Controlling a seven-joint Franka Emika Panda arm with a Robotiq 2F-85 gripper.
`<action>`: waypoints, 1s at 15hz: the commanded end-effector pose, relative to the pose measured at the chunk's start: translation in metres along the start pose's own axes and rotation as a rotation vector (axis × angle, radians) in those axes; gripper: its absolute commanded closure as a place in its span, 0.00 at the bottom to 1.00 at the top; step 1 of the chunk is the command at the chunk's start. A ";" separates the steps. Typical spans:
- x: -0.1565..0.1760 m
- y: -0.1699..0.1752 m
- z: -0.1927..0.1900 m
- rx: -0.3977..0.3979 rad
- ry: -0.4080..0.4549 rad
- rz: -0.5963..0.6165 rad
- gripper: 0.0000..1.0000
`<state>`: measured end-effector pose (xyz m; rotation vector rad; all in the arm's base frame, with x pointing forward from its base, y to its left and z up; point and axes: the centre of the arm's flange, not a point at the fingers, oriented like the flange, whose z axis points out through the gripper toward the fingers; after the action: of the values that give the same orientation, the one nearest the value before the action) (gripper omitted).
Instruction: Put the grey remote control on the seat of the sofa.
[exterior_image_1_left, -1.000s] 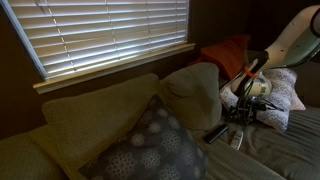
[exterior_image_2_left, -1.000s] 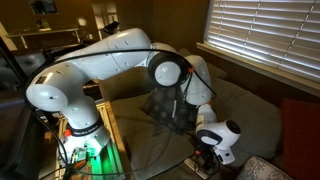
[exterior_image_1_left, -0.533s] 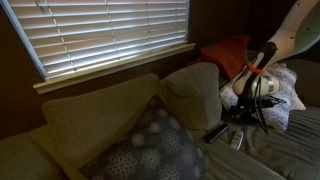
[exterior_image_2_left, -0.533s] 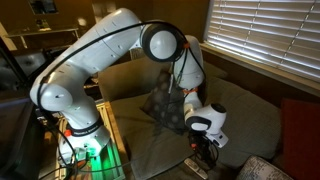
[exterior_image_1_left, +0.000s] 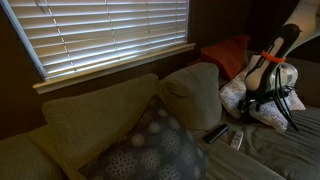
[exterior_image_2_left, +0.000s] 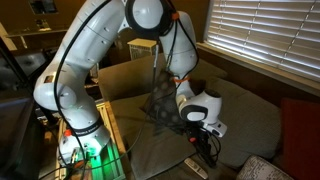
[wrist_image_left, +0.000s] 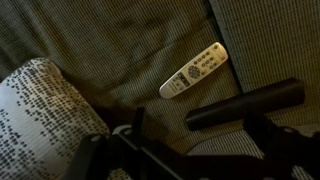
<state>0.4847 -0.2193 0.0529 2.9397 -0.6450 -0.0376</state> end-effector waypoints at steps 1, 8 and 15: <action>-0.029 0.010 -0.042 -0.022 0.009 -0.054 0.00; -0.053 0.020 -0.078 0.003 0.025 -0.039 0.00; -0.052 0.028 -0.081 0.016 0.029 -0.011 0.00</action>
<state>0.4302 -0.2133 0.1375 2.9538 -0.6278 0.0101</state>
